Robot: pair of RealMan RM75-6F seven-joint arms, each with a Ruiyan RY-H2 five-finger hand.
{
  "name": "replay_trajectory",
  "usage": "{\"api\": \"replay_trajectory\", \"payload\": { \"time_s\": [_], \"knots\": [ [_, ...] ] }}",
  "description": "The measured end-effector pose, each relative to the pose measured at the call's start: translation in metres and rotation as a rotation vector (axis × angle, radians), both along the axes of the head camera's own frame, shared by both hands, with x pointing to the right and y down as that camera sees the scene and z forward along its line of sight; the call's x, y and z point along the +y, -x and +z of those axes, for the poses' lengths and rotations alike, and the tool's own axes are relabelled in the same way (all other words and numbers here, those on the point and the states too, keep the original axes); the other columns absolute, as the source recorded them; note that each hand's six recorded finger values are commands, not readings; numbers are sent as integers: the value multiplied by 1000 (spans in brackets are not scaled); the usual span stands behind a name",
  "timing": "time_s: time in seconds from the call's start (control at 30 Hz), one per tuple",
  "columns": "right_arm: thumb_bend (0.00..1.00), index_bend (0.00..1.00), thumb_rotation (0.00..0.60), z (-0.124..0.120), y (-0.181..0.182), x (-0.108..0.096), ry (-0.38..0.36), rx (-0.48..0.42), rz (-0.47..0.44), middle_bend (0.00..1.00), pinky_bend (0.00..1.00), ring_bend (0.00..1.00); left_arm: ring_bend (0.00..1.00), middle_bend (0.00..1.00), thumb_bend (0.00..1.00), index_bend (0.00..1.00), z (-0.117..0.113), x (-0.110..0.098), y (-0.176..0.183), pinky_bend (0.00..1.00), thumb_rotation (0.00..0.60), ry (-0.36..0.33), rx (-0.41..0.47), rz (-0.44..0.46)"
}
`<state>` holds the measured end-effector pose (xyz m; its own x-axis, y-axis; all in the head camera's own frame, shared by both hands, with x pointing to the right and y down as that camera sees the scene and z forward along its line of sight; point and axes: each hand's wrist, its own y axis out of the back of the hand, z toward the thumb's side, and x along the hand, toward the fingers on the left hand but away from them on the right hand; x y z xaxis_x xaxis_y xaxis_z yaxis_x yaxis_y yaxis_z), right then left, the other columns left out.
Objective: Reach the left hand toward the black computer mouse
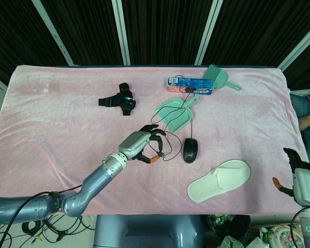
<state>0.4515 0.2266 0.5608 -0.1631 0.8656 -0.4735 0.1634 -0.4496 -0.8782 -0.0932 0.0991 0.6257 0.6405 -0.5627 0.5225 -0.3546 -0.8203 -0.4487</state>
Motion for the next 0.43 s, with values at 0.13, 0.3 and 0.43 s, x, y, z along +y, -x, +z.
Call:
{"api": "replay_trajectory", "payload": {
  "time_s": [0.13, 0.3, 0.43],
  "knots": [
    [163, 135, 600, 0, -1, 0, 2, -3, 5, 132, 271, 326, 0, 199, 385, 627, -7, 2, -2, 0, 600, -11, 13, 7],
    [163, 135, 600, 0, 0, 0, 2, -1, 2, 132, 271, 326, 0, 199, 385, 626, -13, 2, -3, 0, 600, -15, 28, 3],
    [164, 135, 600, 0, 0, 0, 2, 0, 4, 132, 271, 325, 0, 199, 385, 626, -18, -1, -1, 0, 600, -20, 35, -5]
  ]
}}
